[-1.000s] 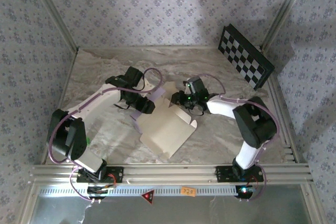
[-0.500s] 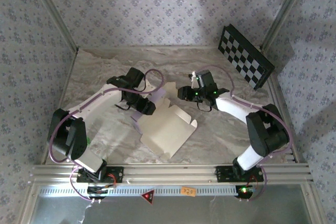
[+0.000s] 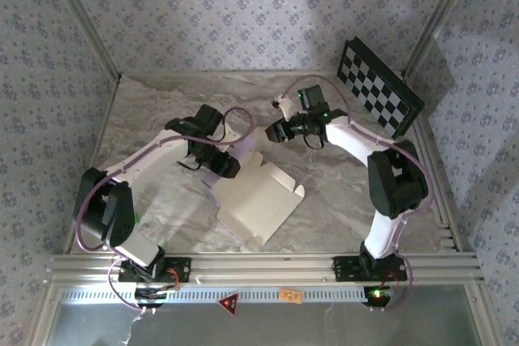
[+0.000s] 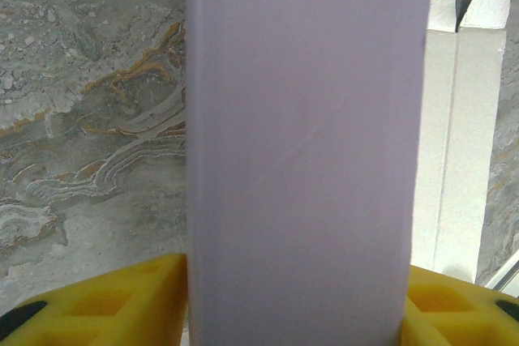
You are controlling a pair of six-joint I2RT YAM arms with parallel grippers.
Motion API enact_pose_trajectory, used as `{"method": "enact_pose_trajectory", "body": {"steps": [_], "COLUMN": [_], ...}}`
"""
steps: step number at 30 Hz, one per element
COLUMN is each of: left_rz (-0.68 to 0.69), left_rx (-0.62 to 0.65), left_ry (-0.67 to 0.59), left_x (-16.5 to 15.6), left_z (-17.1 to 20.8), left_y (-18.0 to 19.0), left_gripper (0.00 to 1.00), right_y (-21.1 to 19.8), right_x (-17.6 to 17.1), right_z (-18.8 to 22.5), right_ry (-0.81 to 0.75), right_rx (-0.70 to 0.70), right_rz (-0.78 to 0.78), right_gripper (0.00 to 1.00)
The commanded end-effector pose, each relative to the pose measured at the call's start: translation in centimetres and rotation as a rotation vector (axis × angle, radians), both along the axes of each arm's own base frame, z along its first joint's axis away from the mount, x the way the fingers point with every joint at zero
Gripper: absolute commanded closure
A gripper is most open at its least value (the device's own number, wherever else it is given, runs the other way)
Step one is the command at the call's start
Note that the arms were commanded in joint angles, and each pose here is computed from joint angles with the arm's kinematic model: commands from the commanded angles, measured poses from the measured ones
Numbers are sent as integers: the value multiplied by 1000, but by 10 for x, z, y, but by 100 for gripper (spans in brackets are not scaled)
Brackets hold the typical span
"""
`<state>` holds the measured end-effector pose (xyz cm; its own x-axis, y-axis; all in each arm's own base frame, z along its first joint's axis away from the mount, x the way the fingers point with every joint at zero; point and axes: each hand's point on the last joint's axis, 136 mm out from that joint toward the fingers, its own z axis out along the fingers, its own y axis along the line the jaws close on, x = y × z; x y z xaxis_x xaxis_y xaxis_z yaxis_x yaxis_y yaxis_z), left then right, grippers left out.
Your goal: Fold the paper box
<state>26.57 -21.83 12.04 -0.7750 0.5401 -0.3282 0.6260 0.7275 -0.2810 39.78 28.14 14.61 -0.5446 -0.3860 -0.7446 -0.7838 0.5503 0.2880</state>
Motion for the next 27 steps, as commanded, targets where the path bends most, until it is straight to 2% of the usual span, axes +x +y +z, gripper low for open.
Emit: {"method": "enact_pose_trajectory", "body": {"steps": [1, 10, 17, 27], "left_rz": [-24, -19, -15, -5], "left_rx": [13, 21, 18, 32], "left_ry": [26, 33, 38, 42], "left_x": [-6, -5, -5, -5], "left_z": [-2, -6, -7, -12], "left_y": [-1, 0, -2, -4], "left_gripper": [46, 46, 46, 46], "right_y": [7, 10, 9, 11], "right_x": [-13, -26, -37, -39], "right_z": [-8, 4, 13, 14], "right_ry": [29, -13, -20, 34], "right_rx": [-17, -56, -105, -97], "right_rz": [111, 96, -14, -315], "right_gripper": [58, 87, 90, 98]}}
